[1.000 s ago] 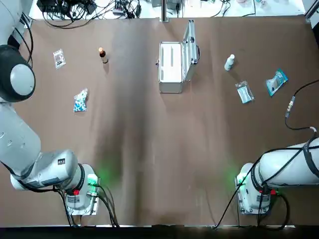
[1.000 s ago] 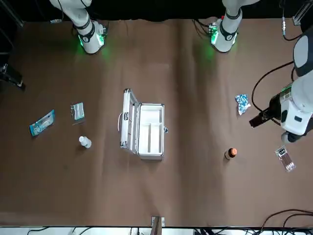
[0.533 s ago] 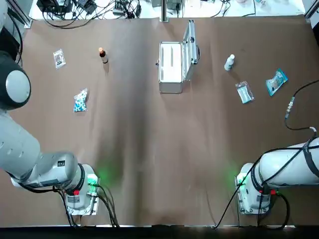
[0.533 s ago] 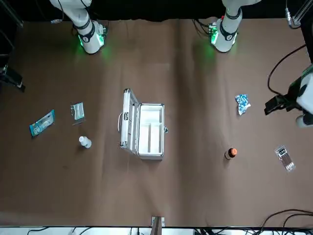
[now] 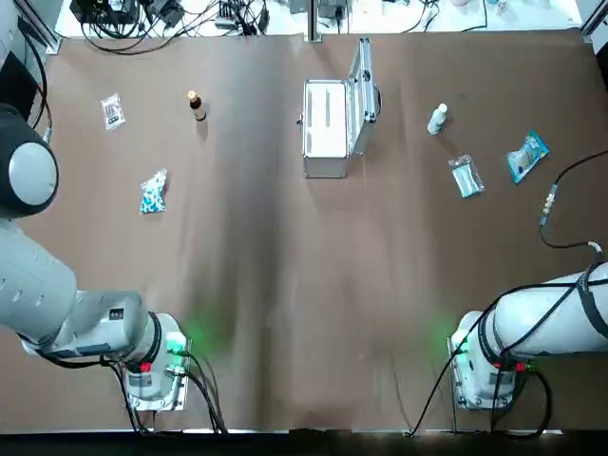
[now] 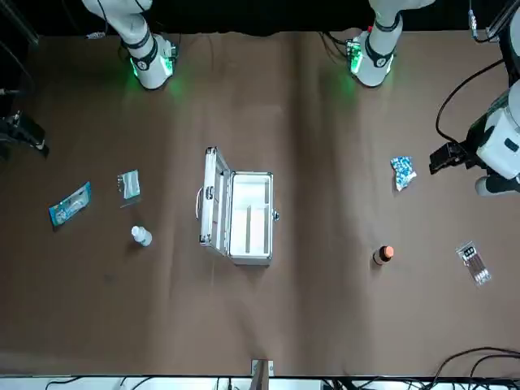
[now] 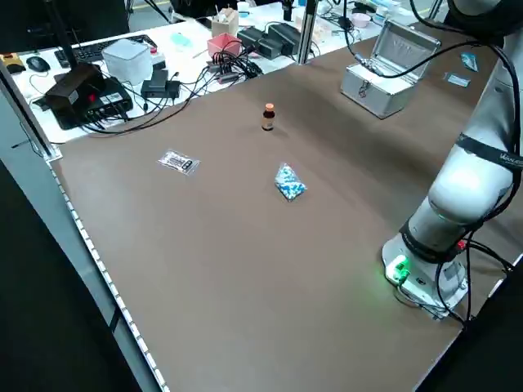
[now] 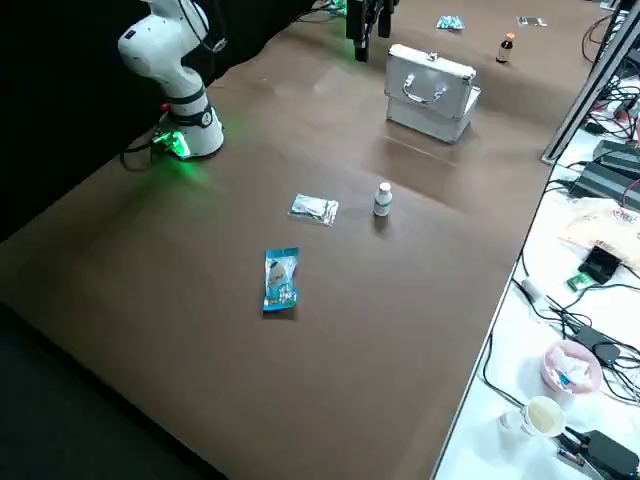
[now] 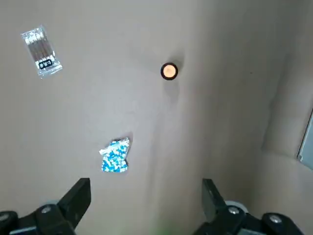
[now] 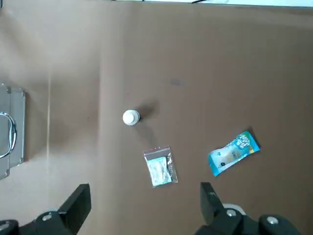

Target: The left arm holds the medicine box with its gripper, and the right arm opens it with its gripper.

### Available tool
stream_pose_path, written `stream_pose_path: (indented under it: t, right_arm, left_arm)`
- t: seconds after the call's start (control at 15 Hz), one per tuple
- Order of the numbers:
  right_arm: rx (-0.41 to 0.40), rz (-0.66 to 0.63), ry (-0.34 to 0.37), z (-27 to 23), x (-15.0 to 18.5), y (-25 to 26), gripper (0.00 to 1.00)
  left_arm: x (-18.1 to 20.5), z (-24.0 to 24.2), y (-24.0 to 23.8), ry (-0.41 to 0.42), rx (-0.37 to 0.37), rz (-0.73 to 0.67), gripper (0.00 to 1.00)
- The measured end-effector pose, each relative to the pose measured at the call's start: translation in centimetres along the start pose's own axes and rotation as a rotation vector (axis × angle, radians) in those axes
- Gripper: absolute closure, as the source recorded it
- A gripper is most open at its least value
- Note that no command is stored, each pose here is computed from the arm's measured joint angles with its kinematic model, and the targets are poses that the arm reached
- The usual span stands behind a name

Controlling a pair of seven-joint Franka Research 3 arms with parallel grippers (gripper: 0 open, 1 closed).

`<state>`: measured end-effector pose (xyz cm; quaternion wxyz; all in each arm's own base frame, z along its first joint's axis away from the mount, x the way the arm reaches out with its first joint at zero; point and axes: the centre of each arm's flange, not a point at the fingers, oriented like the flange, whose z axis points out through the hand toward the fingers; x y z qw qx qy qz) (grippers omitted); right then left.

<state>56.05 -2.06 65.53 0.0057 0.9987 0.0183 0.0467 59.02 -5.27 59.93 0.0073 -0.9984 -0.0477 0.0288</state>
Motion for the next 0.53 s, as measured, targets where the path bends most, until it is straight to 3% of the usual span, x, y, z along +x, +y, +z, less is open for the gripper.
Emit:
stream_pose_path:
  t: [0.53]
  right_arm:
    - [0.004, -0.026, -0.022, 0.7, 0.0, -1.5, 0.01]
  left_arm:
    - [-0.2, -0.5, 0.4, 0.010, -0.002, 0.009, 0.00]
